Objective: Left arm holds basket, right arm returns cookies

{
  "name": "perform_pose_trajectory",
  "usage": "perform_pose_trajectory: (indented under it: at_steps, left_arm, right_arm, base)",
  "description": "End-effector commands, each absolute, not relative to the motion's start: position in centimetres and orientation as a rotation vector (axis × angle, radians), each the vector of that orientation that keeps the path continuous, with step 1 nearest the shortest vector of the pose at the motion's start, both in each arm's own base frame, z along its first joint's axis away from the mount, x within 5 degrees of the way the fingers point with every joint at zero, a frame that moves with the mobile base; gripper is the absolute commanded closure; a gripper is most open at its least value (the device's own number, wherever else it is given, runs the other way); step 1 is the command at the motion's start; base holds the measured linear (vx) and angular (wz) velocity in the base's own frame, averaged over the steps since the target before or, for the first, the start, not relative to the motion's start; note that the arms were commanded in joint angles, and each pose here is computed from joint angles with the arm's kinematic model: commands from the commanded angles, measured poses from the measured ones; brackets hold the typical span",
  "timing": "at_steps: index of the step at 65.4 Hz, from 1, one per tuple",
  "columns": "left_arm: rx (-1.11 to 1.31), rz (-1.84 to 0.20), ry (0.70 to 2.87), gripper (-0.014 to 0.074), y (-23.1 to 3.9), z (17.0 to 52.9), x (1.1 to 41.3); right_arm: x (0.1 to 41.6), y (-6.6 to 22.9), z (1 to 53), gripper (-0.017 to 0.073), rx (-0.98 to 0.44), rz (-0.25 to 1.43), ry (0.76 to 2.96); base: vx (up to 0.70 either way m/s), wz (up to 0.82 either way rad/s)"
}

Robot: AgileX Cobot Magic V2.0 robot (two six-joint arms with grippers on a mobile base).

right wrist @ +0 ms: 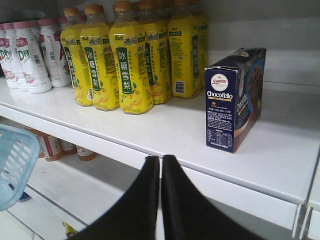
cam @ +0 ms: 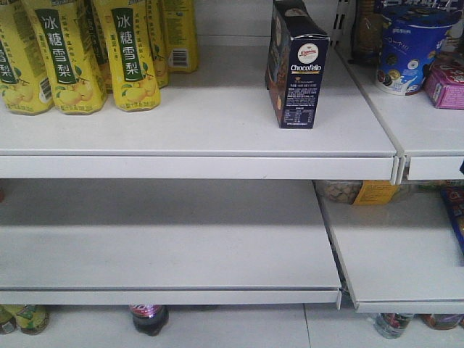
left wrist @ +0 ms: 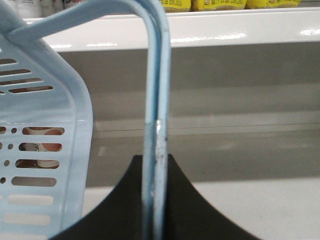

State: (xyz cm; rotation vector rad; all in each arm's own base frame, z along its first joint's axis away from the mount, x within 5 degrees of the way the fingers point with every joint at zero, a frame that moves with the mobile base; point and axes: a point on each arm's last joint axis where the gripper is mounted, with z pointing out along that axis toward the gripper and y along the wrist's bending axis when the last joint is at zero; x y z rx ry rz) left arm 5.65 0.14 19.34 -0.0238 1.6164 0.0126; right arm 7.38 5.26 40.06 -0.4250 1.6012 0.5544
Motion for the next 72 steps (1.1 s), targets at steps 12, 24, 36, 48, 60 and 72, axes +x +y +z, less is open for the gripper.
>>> perform_pose_trajectory:
  at_steps: [12, 24, 36, 48, 60, 72]
  left_arm:
    - [-0.001, 0.034, 1.480, 0.0600, 0.1, 21.2, 5.4]
    - [-0.001, 0.034, 1.480, 0.0600, 0.1, 21.2, 5.4]
    - [-0.001, 0.034, 1.480, 0.0600, 0.1, 21.2, 5.4]
    - [-0.001, 0.034, 1.480, 0.0600, 0.1, 21.2, 5.4]
    - [-0.001, 0.034, 1.480, 0.0600, 0.1, 21.2, 5.4]
    - [-0.001, 0.034, 1.480, 0.0600, 0.1, 21.2, 5.4]
  right_arm:
    - [6.8, 5.4, 41.0, 0.0567, -0.578, 0.496, 1.466]
    - [6.8, 7.2, 38.0, 0.0567, -0.804, 0.399, 1.342]
    - [8.6, 6.8, 34.6, 0.0567, -0.613, 0.403, 1.363]
    - [9.1, 4.8, 31.0, 0.0567, -0.401, 0.334, 1.337]
    - [7.6, 2.4, 28.0, 0.0567, -0.273, 0.177, 1.348]
    - [6.0, 0.9, 25.9, 0.0567, -0.143, 0.064, 1.356]
  base:
    - [0.00, 0.00]
    - [0.00, 0.00]
    - [0.00, 0.00]
    - [0.00, 0.00]
    - [0.00, 0.00]
    - [0.00, 0.00]
